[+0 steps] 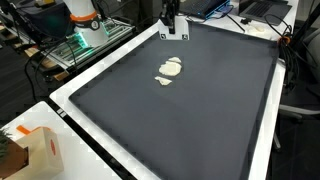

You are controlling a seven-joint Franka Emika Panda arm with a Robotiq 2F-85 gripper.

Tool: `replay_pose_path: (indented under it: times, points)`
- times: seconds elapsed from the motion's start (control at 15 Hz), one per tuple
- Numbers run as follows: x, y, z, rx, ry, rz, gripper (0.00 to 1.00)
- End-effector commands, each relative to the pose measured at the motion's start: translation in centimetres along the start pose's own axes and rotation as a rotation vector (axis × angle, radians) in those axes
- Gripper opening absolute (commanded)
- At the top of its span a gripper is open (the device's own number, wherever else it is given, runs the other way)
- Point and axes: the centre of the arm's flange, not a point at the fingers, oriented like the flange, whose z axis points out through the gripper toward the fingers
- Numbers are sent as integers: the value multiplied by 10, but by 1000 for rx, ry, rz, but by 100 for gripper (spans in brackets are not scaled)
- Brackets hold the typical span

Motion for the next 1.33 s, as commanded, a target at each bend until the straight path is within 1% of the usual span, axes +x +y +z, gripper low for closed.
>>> replay_pose_path:
  times: [0.0,0.2,0.33,0.53,0.87,1.27]
  points:
    - [0,5,12,109,53,-52,1]
    - [-1,10,19,197,101,-83,1]
    - [-2,14,26,245,116,-96,1]
    - [-6,21,37,296,119,-87,1]
    - [-15,35,57,377,113,-22,1]
    - [-26,49,75,443,98,97,1]
